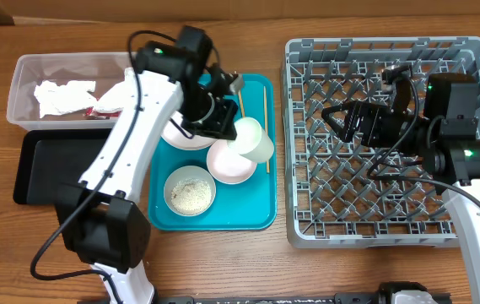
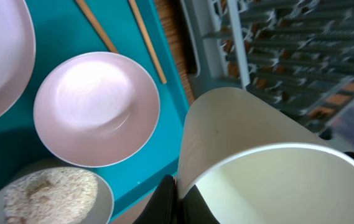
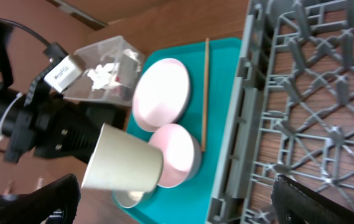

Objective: Sort waste into correct bins and load items into the dishwasher
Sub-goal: 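Lift the cup toward the right gripper and grasp it with the right gripper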

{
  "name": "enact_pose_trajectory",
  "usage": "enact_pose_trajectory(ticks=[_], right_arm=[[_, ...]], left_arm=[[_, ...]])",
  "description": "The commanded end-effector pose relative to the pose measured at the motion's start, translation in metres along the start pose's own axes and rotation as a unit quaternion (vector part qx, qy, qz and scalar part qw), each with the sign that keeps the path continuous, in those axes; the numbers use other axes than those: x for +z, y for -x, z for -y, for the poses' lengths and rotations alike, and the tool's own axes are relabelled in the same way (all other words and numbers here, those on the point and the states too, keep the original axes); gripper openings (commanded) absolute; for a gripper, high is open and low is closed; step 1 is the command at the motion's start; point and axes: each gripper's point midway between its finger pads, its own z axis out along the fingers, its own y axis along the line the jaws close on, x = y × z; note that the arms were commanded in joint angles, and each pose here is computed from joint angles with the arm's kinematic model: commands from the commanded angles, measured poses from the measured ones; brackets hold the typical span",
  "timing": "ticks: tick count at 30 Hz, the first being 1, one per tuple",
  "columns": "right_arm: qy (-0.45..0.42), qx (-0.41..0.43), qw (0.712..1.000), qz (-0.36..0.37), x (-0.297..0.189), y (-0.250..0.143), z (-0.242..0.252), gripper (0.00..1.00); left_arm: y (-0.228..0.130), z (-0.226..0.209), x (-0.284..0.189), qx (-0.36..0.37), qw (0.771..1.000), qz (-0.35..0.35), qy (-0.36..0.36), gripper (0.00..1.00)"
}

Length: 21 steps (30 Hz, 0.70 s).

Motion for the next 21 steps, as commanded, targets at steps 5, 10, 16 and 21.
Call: enact_pose_trajectory(ticks=[5, 10, 16, 21], right_arm=[[0.041, -0.003, 0.999, 0.009, -0.004, 0.009, -0.019, 1.0], [0.05, -0.015, 0.999, 0.01, -0.001, 0.01, -0.025, 1.0], [0.088, -0.056, 0.995, 0.005, 0.011, 0.008, -0.049, 1.0], [0.14, -0.099, 0.985, -0.009, 0.02, 0.003, -0.067, 1.0]], left_arm=[[0.017, 0.01, -0.036, -0.031, 0.99, 0.057, -0.129, 0.04], [0.022, 0.009, -0.047, -0.04, 0.983, 0.074, -0.16, 0.04], [0.026, 0.017, -0.054, -0.037, 0.976, 0.085, -0.197, 0.04], [0.03, 0.026, -0.066, -0.037, 0.963, 0.099, -0.246, 0.04]])
